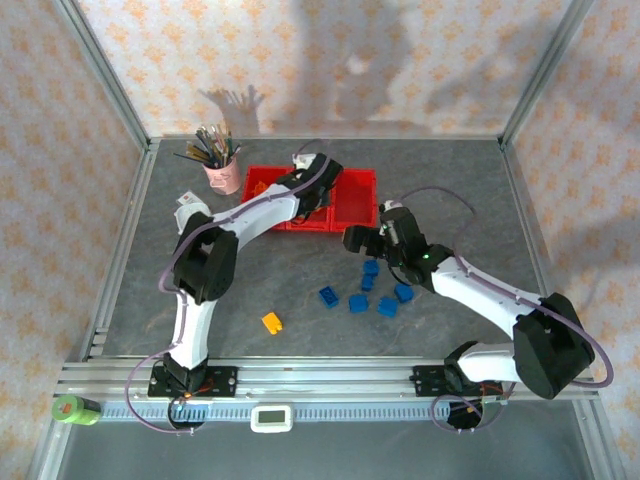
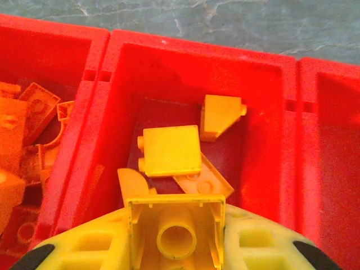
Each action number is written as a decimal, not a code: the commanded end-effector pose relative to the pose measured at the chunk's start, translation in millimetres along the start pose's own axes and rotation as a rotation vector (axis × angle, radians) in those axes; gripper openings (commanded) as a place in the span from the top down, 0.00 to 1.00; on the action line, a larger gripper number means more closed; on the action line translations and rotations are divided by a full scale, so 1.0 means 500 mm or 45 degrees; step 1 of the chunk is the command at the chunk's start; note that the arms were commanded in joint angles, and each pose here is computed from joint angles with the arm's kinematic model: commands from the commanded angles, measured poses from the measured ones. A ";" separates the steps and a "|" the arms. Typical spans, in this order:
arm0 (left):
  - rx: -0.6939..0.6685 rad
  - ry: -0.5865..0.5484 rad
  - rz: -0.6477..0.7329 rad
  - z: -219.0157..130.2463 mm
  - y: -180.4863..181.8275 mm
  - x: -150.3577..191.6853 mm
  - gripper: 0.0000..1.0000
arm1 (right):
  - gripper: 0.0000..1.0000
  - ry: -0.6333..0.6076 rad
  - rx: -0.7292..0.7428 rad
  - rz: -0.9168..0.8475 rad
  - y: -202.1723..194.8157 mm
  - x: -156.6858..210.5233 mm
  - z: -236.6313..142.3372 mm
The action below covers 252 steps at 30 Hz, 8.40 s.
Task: Sort the legos into containers by color
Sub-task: Place the lego in the container, then pick up the lego from the middle-left of the table, then place the lego in the container, then pick up the lego from the bottom-center of the table, then place the lego in the container, then pick up the lego from the center of the table.
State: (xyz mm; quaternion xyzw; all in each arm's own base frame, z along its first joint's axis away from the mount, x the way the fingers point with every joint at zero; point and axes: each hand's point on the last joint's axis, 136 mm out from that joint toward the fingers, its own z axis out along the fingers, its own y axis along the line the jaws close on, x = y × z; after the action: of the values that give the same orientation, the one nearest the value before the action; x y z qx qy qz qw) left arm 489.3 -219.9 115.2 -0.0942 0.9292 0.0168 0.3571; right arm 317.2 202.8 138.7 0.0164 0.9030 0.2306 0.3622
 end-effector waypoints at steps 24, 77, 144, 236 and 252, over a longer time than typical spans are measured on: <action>0.024 0.079 0.002 -0.303 0.183 0.163 0.24 | 0.00 0.166 -0.125 -0.256 0.086 0.079 -0.029; 0.148 0.312 -0.130 -0.316 0.181 0.472 0.74 | 0.00 0.176 -0.170 -0.242 0.114 0.204 -0.032; 0.530 0.094 -0.106 -0.344 0.216 0.268 0.01 | 0.00 0.401 0.094 -0.560 0.164 0.298 0.010; 0.681 -0.076 -0.231 -0.351 0.137 0.181 0.01 | 0.24 0.089 0.375 -0.190 -0.032 -0.037 0.051; 0.723 -0.016 -0.282 -0.333 0.097 0.294 0.01 | 0.16 0.330 0.445 -0.149 -0.115 0.173 0.085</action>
State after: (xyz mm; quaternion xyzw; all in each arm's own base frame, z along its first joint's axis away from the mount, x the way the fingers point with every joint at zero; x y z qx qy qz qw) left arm 258.1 -210.7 136.8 -0.0654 0.8907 -0.2691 0.3604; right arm 288.5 187.1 39.7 -0.0172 0.9677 0.0574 0.2450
